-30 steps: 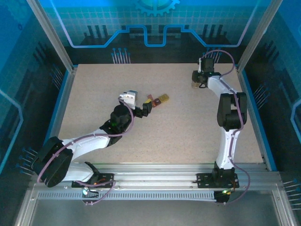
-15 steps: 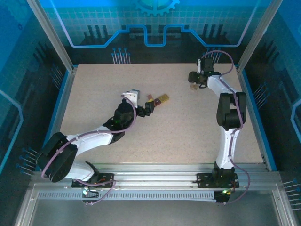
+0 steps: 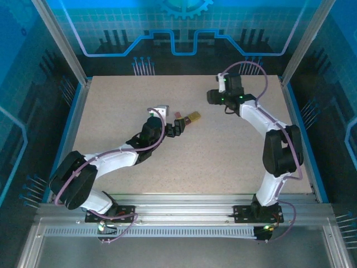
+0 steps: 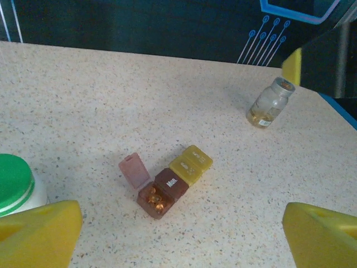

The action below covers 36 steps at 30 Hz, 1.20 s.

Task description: Sort the pills into containers

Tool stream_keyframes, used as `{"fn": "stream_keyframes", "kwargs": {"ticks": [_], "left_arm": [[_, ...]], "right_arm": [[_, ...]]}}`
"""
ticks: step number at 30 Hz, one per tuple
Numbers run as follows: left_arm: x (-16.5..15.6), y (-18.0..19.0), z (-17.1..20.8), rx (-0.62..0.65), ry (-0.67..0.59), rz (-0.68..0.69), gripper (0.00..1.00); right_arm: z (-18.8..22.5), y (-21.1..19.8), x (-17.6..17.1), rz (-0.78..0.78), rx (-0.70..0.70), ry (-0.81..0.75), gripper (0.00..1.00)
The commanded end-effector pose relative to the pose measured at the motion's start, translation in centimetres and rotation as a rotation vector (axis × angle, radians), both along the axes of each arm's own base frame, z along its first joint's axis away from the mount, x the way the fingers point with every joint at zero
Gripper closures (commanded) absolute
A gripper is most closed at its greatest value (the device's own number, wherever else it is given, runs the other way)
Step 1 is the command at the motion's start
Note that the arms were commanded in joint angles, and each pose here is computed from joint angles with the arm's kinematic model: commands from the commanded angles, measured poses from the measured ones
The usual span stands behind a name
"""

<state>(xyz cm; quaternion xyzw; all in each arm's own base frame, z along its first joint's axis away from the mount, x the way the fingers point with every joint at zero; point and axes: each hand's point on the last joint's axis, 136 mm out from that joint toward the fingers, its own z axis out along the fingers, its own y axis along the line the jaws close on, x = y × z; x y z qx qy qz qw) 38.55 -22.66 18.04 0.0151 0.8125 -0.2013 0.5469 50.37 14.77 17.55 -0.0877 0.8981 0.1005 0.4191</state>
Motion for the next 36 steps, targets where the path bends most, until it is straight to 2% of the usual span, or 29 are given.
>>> {"fn": "stream_keyframes", "kwargs": {"ticks": [1, 5, 13, 29, 36], "left_arm": [[0.6, -0.6, 0.3, -0.042, 0.032, -0.016, 0.09], [1.1, -0.7, -0.5, -0.067, 0.072, -0.020, 0.13], [1.6, -1.1, -2.3, -0.073, 0.123, -0.040, 0.16], [2.0, -0.7, -3.2, -0.084, 0.146, -0.045, 0.19], [2.0, -0.6, -3.3, -0.085, 0.150, -0.045, 0.19]], "right_arm": [[-2.5, 2.8, -0.1, 0.114, 0.024, 0.068, 0.36], [-5.9, 5.0, 0.3, 0.161, 0.078, 0.204, 0.36], [-9.4, 7.7, 0.6, 0.221, 0.151, 0.314, 0.36], [-14.4, 9.4, -0.3, 0.264, 0.110, 0.460, 0.36], [-15.1, 9.0, -2.0, 0.274, 0.083, 0.484, 0.44]]}}
